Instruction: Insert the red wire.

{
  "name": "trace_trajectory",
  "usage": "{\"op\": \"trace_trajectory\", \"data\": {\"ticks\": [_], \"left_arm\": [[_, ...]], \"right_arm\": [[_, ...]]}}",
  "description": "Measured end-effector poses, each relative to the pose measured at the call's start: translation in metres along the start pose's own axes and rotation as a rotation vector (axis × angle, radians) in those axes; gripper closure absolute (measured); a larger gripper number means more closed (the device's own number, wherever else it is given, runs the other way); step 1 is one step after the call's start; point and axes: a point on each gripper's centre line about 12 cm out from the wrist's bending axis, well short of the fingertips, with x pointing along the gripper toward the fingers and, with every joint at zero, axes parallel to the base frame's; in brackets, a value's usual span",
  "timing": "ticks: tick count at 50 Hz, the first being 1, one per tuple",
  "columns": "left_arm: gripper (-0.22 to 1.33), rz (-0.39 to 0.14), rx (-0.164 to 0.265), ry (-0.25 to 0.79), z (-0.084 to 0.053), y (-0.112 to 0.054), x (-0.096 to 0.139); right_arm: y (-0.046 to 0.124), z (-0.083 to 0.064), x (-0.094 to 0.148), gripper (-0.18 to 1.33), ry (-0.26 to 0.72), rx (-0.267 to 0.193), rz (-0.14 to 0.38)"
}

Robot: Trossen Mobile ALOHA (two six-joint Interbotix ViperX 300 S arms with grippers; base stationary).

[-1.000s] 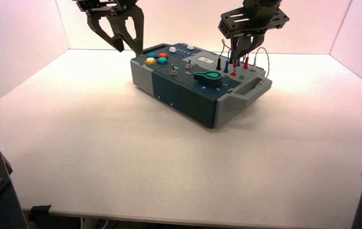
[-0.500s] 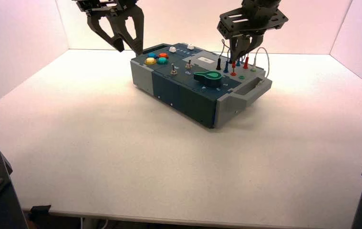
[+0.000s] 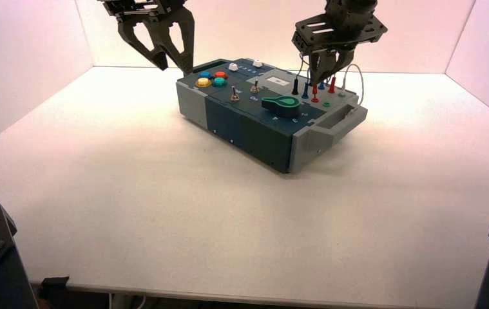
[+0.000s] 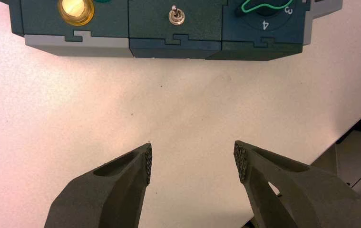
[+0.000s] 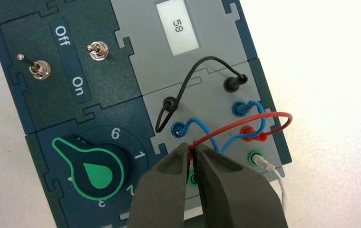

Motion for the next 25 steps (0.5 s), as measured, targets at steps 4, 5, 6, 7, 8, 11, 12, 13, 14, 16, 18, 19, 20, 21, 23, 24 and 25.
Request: {"op": "trace_trajectory", "data": {"ticks": [4, 5, 6, 7, 8, 11, 12, 13, 14, 16, 18, 19, 20, 21, 23, 24, 25], "left_arm": [[-0.21, -0.001, 0.000, 0.003, 0.000, 0.000, 0.000], [-0.21, -0.001, 0.000, 0.003, 0.000, 0.000, 0.000], [-0.21, -0.001, 0.000, 0.001, 0.000, 0.000, 0.000], [-0.21, 0.000, 0.001, 0.003, 0.000, 0.000, 0.000], [-0.21, -0.001, 0.002, 0.001, 0.000, 0.000, 0.000], [-0.21, -0.001, 0.000, 0.001, 0.000, 0.000, 0.000], [-0.21, -0.001, 0.000, 0.001, 0.000, 0.000, 0.000], [-0.21, 0.000, 0.000, 0.000, 0.000, 0.000, 0.000], [-0.21, -0.001, 0.000, 0.001, 0.000, 0.000, 0.000], [-0.21, 0.000, 0.000, 0.000, 0.001, 0.000, 0.000], [-0.21, -0.002, 0.002, 0.003, 0.000, 0.000, 0.000], [-0.21, -0.002, 0.000, 0.003, 0.000, 0.000, 0.000], [-0.21, -0.004, -0.001, 0.003, 0.000, 0.000, 0.000], [-0.21, -0.003, -0.001, 0.002, 0.001, 0.000, 0.000], [-0.21, -0.005, -0.002, 0.003, 0.000, 0.000, 0.000], [-0.21, -0.004, 0.003, 0.002, 0.001, -0.001, 0.000], [-0.21, -0.003, 0.001, 0.001, 0.001, -0.001, -0.001]], "right_arm": [[0.001, -0.005, 0.001, 1.20, 0.028, 0.008, 0.004], [0.001, -0.007, 0.002, 1.20, 0.037, 0.008, 0.005], [0.001, -0.008, 0.002, 1.20, 0.040, 0.008, 0.006], [0.001, -0.009, 0.003, 1.20, 0.046, 0.009, 0.006], [0.001, -0.009, 0.003, 1.20, 0.047, 0.011, 0.007], [0.001, -0.010, 0.003, 1.20, 0.051, 0.012, 0.007], [0.001, -0.010, 0.003, 1.20, 0.051, 0.012, 0.008], [0.001, -0.010, 0.003, 1.20, 0.051, 0.012, 0.008], [0.001, -0.010, 0.003, 1.20, 0.052, 0.013, 0.008], [0.001, -0.011, 0.003, 1.20, 0.054, 0.013, 0.009], [0.001, -0.012, 0.003, 1.20, 0.055, 0.015, 0.009], [0.001, -0.012, 0.003, 1.20, 0.055, 0.016, 0.009], [0.001, -0.011, 0.003, 1.20, 0.052, 0.018, 0.009], [0.001, -0.011, 0.003, 1.20, 0.052, 0.015, 0.009], [0.001, -0.012, 0.003, 1.20, 0.054, 0.015, 0.009], [0.001, -0.012, 0.003, 1.20, 0.054, 0.015, 0.009], [0.001, -0.012, 0.003, 1.20, 0.054, 0.015, 0.009]]}}
